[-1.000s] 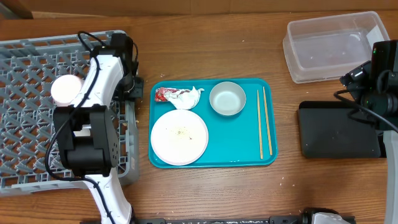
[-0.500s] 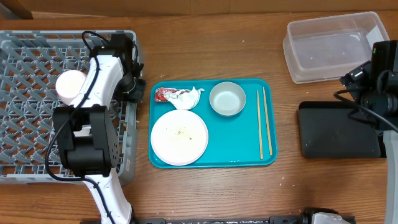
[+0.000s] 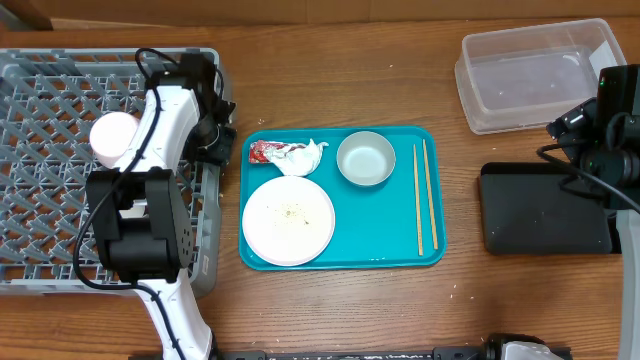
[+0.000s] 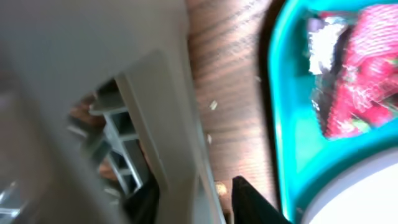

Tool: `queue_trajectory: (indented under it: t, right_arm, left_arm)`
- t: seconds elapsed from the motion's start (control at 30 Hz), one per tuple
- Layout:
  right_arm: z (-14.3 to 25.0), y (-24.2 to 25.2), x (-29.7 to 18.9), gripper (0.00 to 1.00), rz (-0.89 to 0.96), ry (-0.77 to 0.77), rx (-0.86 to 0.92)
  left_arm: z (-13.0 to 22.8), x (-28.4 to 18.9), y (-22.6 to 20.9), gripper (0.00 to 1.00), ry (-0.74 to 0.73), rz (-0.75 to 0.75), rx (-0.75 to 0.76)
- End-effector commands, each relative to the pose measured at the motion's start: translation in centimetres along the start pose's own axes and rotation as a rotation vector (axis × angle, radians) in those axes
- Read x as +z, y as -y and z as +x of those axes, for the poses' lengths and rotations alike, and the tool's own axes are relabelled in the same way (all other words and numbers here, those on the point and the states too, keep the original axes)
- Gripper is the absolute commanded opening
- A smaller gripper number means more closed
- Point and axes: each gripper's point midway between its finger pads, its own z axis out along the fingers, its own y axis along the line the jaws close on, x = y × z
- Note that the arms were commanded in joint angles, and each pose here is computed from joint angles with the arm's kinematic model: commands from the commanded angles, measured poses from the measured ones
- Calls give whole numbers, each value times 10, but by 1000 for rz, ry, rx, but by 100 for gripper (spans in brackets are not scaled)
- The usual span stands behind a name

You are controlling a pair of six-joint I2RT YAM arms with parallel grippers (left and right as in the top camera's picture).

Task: Sort waste into correct bins and load items into the dishwasher

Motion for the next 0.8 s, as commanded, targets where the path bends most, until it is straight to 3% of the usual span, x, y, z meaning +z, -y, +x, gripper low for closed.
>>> queue_trajectory:
  t: [0.0,0.27,0.33,0.37,0.43,0.53,0.63,0.67,0.73,0.77]
  right_arm:
    - [-4,0,-2,100,-4,11,13]
    - [-4,0,-2,100,-3,11,13]
    - [-4,0,-2,100,-3,11,13]
    - [-4,0,-2,100,-4,11,14]
    - [-4,0,-2,100,-3,11,14]
    - [-4,0,-2,100,-3,11,13]
    - [-4,0,-2,100,-3,11,13]
    - [-4,0,-2,100,-4,11,13]
    - [-4,0,-2,100,-3,11,13]
    - [-4,0,-2,100,-3,11,13]
  left_arm:
    - [-24,-35,14,40,78,48,49]
    - [-36,-137,13,54,196,61,-37]
    - [-37,-162,38,88,244,204,-27]
    - [-38,-177,64,96,276,358,-10]
    - [-35,-194,95,100,283,562,7]
    - [-29,-206,125,100,260,747,18]
    - [-24,-199,138,100,219,743,38]
    - [-21,-193,150,91,190,732,62]
    - [-17,-187,165,86,161,729,95]
    - [-15,-185,173,79,148,731,111]
